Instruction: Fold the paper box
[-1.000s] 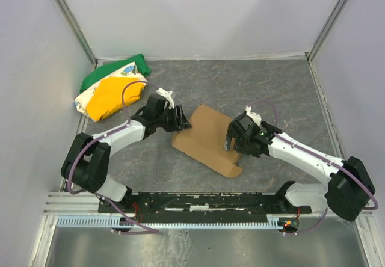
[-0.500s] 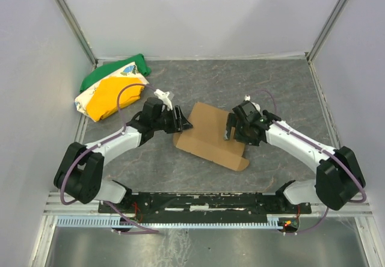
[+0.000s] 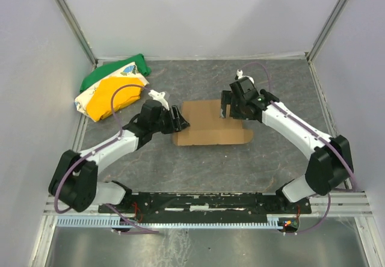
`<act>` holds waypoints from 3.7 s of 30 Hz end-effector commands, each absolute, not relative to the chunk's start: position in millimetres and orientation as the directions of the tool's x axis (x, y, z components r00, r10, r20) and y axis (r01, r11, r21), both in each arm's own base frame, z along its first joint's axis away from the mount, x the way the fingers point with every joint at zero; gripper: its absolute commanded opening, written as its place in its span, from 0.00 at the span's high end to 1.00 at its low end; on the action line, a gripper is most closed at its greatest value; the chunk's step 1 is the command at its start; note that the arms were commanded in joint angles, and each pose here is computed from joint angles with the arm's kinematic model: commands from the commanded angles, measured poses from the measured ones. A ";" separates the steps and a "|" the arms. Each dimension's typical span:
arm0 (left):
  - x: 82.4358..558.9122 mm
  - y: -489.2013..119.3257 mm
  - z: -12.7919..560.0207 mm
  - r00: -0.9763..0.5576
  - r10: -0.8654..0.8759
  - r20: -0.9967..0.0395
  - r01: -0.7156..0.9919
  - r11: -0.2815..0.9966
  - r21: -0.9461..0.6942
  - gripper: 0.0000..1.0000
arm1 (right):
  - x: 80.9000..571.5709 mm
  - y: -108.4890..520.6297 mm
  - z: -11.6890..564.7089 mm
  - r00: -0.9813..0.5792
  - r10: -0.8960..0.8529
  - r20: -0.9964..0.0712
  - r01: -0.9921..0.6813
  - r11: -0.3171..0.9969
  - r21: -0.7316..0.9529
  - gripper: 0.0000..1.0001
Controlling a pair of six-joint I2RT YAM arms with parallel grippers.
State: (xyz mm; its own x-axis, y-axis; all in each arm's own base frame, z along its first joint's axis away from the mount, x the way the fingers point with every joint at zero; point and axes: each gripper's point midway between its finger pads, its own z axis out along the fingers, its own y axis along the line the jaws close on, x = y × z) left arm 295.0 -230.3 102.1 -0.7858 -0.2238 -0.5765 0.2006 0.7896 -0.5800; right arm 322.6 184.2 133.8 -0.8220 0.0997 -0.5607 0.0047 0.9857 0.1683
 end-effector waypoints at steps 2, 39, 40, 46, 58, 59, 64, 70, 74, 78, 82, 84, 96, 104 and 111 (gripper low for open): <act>313.6 -209.6 171.4 -0.610 -0.293 -0.737 0.228 0.825 -0.517 0.30 | 331.8 153.8 188.5 -0.718 0.081 -0.691 -0.001 0.993 0.118 0.00; 265.3 -216.5 136.1 -0.590 -0.459 -0.664 0.335 0.609 -0.719 0.17 | 253.5 149.0 94.0 -0.780 0.096 -0.619 -0.107 0.953 0.283 0.00; 265.6 -217.3 134.6 -0.596 -0.454 -0.662 0.333 0.611 -0.719 0.17 | 253.0 145.9 90.5 -0.785 0.089 -0.613 -0.099 0.959 0.267 0.01; 267.5 -224.2 125.2 -0.632 -0.408 -0.659 0.340 0.618 -0.709 0.18 | 249.2 143.0 80.8 -0.800 0.044 -0.599 -0.123 0.964 0.235 0.01; 255.7 -240.7 96.4 -0.773 -0.262 -0.578 0.318 0.628 -0.710 0.22 | 240.7 158.1 79.5 -0.832 0.008 -0.555 -0.184 0.939 0.289 0.01; 254.3 -241.6 96.1 -0.776 -0.259 -0.575 0.318 0.626 -0.712 0.22 | 240.1 159.5 81.6 -0.832 0.011 -0.555 -0.187 0.936 0.299 0.01; 252.7 -241.3 102.5 -0.780 -0.258 -0.571 0.315 0.625 -0.714 0.22 | 236.2 164.6 102.9 -0.823 0.029 -0.568 -0.202 0.918 0.340 0.01; 252.1 -244.9 116.2 -0.789 -0.248 -0.561 0.321 0.613 -0.722 0.22 | 231.0 171.5 120.0 -0.825 0.034 -0.564 -0.223 0.898 0.380 0.03; 251.5 -239.9 109.2 -0.795 -0.218 -0.566 0.313 0.651 -0.691 0.22 | 236.9 152.6 113.6 -0.818 0.019 -0.575 -0.178 0.942 0.284 0.03; 246.9 -235.3 99.0 -0.808 -0.194 -0.556 0.302 0.675 -0.673 0.22 | 241.6 137.3 96.5 -0.839 -0.017 -0.545 -0.139 0.973 0.184 0.00; 245.8 -227.7 91.7 -0.805 -0.187 -0.563 0.287 0.708 -0.646 0.22 | 241.8 138.3 90.8 -0.842 0.005 -0.539 -0.119 0.974 0.195 0.01; 245.5 -227.7 90.7 -0.805 -0.189 -0.563 0.286 0.707 -0.646 0.22 | 242.0 140.9 89.4 -0.841 0.010 -0.542 -0.123 0.970 0.208 0.01; 249.5 -246.5 95.4 -0.808 -0.225 -0.545 0.314 0.618 -0.721 0.22 | 249.9 169.7 74.5 -0.843 0.015 -0.538 -0.186 0.930 0.318 0.01; 239.5 -260.5 107.5 -0.832 -0.212 -0.512 0.328 0.557 -0.763 0.23 | 241.6 182.6 91.1 -0.845 0.053 -0.532 -0.200 0.891 0.407 0.01; 234.8 -266.1 127.3 -0.841 -0.214 -0.496 0.336 0.513 -0.790 0.23 | 235.1 183.1 117.4 -0.845 0.067 -0.530 -0.200 0.880 0.431 0.01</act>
State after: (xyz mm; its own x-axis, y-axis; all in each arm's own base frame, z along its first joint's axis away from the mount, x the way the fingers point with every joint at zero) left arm 238.4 -246.6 85.2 -0.8475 -0.2130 -0.4863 0.2639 0.6259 -0.7339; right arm 232.3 166.1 82.2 -0.8620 0.0402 -0.5054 -0.1623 0.9225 0.3501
